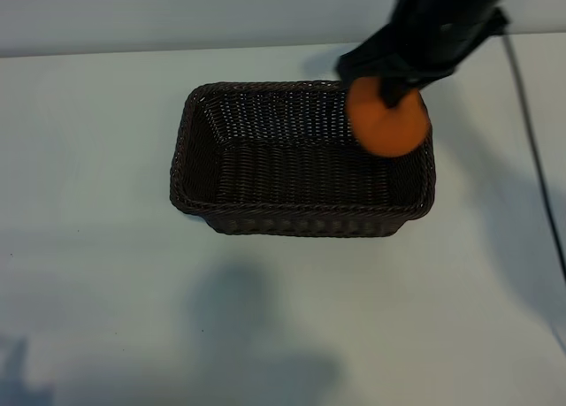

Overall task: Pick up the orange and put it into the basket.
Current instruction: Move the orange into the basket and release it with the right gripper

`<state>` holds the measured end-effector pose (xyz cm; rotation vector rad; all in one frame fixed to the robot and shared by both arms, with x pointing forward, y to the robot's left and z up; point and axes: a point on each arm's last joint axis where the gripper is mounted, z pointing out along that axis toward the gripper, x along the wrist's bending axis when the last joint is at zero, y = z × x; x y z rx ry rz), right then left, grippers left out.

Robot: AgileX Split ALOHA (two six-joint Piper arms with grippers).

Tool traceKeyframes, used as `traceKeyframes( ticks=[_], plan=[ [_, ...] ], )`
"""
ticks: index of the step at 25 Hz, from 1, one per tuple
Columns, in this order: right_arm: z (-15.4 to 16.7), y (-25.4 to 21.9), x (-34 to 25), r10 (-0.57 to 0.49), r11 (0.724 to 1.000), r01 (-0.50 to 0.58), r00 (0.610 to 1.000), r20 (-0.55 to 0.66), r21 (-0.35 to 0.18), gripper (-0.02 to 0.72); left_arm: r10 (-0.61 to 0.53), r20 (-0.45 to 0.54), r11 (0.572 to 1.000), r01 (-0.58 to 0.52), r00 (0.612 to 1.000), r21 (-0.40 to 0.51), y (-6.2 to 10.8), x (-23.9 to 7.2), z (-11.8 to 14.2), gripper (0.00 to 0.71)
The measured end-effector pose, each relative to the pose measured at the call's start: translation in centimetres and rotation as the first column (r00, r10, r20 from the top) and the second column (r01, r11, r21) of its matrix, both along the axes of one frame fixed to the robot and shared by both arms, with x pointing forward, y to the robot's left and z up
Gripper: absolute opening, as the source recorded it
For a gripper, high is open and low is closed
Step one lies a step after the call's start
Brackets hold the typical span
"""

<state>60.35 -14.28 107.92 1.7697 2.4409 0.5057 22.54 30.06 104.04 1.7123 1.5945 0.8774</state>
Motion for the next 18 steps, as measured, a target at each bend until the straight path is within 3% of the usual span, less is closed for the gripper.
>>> traceKeyframes(
  ticks=[13,18],
  plan=[
    [-11.2,2.7,4.5,0.007,0.998,-0.014,0.993,-0.12,-0.06,0.074,0.0,0.0,1.0,0.0,1.0,0.0,0.0,0.0,0.0,0.594],
    [-13.4,2.9,4.9,0.005,0.997,-0.017,0.988,-0.156,-0.076,0.074,0.0,0.0,1.0,0.0,1.0,0.0,0.0,0.0,0.0,0.594]
  ],
)
